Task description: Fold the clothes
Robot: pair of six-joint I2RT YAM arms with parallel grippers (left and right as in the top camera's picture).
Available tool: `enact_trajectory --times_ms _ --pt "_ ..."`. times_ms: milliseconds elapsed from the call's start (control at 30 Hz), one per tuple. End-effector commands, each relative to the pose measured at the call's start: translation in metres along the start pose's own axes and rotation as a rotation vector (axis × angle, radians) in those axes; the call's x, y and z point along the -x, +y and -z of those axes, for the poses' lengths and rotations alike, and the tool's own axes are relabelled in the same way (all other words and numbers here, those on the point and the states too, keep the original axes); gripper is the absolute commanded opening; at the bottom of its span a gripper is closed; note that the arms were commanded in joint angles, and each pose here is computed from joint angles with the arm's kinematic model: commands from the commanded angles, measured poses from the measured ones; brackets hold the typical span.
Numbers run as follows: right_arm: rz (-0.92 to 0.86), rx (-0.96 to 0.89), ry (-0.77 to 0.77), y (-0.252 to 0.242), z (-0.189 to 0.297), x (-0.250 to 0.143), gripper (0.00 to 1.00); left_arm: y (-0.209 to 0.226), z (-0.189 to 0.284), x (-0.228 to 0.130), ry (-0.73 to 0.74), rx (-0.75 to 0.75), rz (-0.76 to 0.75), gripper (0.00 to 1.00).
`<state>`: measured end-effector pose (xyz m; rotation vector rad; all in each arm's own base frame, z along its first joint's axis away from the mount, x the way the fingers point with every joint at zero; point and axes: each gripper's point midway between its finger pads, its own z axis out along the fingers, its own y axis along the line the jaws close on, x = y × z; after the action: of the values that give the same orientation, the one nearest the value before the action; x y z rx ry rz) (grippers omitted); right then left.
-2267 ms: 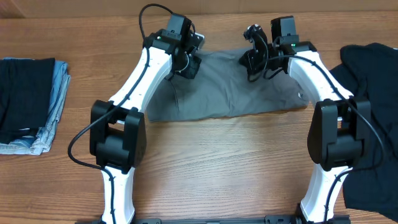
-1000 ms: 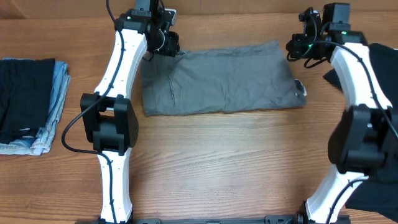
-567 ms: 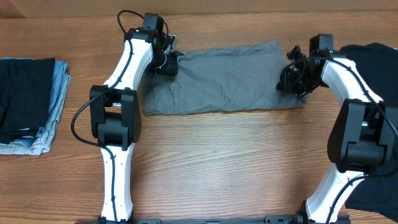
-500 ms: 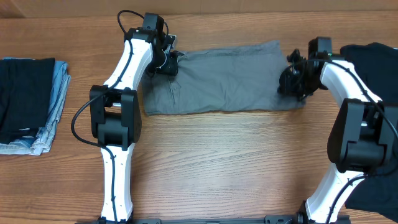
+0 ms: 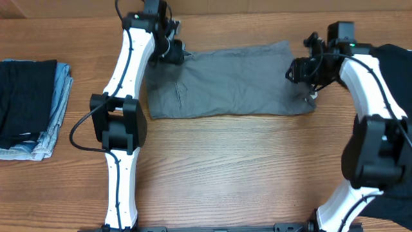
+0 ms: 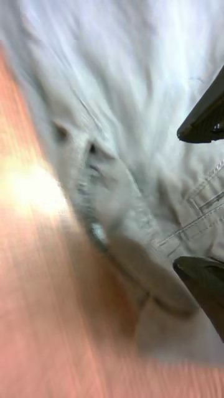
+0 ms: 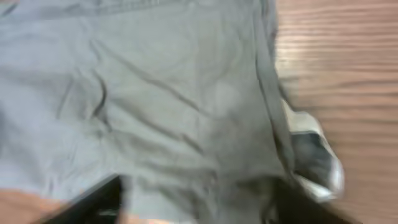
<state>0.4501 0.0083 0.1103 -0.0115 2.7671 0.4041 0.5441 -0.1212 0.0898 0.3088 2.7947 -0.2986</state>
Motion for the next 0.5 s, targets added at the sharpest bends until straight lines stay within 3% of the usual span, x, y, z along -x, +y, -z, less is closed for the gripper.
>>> enact_trajectory --times_ms 0,167,333,467 --pt "-0.048 -0.091 -0.015 -0.025 0.024 0.000 1.00 0.002 0.019 0.003 -0.006 0.004 0.017 0.66" --pt "-0.158 -0.123 0.070 -0.066 0.001 -0.031 1.00 -0.002 0.015 -0.015 0.068 -0.018 0.064 0.86" --pt "-0.181 -0.079 0.158 -0.073 -0.051 -0.059 1.00 -0.002 0.015 -0.017 0.074 -0.018 0.078 0.87" --pt "-0.140 0.147 0.170 -0.042 -0.074 -0.068 1.00 -0.002 0.015 -0.018 0.079 -0.018 0.078 0.88"
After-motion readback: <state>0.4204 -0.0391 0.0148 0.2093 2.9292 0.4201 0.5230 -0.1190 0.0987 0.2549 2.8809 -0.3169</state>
